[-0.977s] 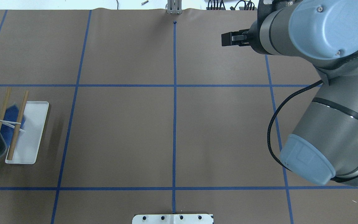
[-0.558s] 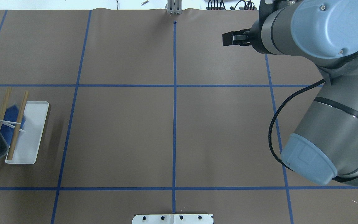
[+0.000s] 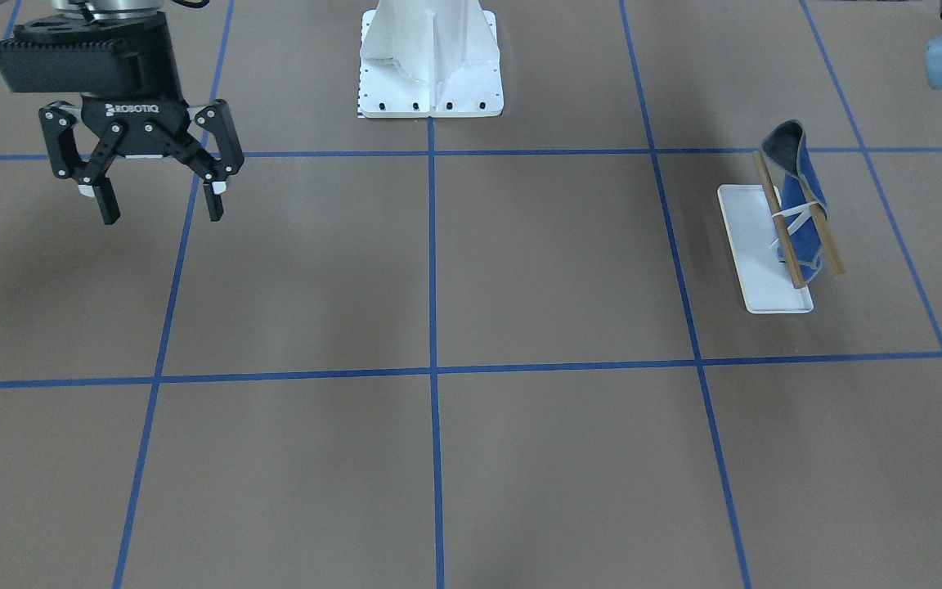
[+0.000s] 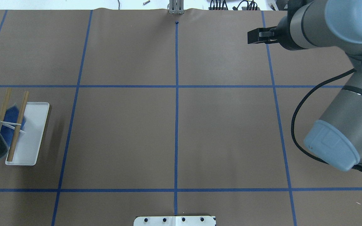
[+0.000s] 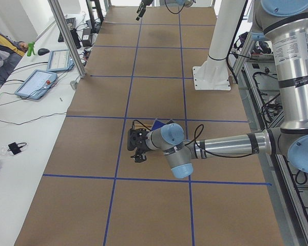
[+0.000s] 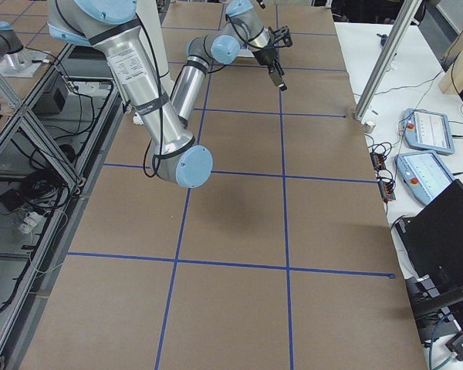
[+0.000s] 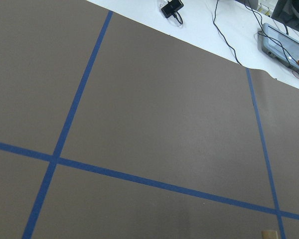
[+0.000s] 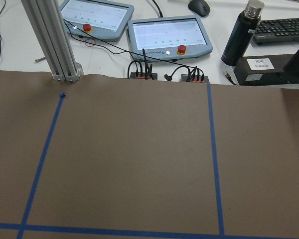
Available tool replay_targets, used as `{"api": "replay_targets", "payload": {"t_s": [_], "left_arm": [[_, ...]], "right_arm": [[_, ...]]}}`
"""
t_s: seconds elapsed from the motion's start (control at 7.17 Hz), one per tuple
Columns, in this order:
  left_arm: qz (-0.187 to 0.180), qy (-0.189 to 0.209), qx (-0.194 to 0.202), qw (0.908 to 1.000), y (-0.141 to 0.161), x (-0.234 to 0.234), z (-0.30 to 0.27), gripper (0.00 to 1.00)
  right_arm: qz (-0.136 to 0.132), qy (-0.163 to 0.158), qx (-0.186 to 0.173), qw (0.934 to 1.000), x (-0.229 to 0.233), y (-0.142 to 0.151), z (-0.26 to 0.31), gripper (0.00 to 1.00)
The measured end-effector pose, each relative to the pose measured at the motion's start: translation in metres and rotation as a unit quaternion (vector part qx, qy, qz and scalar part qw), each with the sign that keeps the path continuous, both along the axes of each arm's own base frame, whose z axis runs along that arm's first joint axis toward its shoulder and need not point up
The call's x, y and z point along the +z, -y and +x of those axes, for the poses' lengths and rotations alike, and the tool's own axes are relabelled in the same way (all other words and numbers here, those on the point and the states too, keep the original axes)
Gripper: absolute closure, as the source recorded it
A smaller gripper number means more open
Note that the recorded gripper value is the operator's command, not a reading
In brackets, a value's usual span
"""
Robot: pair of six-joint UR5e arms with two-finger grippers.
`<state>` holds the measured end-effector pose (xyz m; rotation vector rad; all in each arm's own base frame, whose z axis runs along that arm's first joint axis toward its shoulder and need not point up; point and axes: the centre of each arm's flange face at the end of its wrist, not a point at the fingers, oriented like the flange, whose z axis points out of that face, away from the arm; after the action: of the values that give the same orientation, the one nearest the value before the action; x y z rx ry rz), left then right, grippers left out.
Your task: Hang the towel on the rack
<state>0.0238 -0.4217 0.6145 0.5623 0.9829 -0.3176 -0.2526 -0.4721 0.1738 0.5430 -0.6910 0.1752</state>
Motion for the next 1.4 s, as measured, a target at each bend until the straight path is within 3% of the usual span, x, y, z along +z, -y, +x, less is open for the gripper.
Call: {"api": "replay_targets", "payload": {"t_s": [0.28,0.56,0.98,1.12,1.4], "left_arm": [[0.009,0.064,0.045,0.9969,0.037,-0.007,-0.022,0.02],[-0.019,0.09,0.092,0.9915,0.072,-0.016,-0.042,0.02],[-0.033,0.13,0.179,0.9747,0.092,-0.011,-0.072,0.02],[-0.037,0.136,0.201,0.9692,0.096,-0.013,-0.08,0.02],[-0.052,0.138,0.216,0.9651,0.082,-0.013,-0.087,0.02]], "right_arm": [[-0.029,-0.032,-0.029,0.9987,0.05,0.012,0.041,0.0],[-0.061,-0.054,-0.079,0.9935,0.108,0.028,0.101,0.0],[-0.109,-0.038,-0.185,0.9759,0.224,0.063,0.194,0.0],[-0.112,-0.032,-0.221,0.9684,0.271,0.062,0.228,0.0],[-0.11,-0.033,-0.27,0.956,0.351,0.032,0.279,0.0]]}}
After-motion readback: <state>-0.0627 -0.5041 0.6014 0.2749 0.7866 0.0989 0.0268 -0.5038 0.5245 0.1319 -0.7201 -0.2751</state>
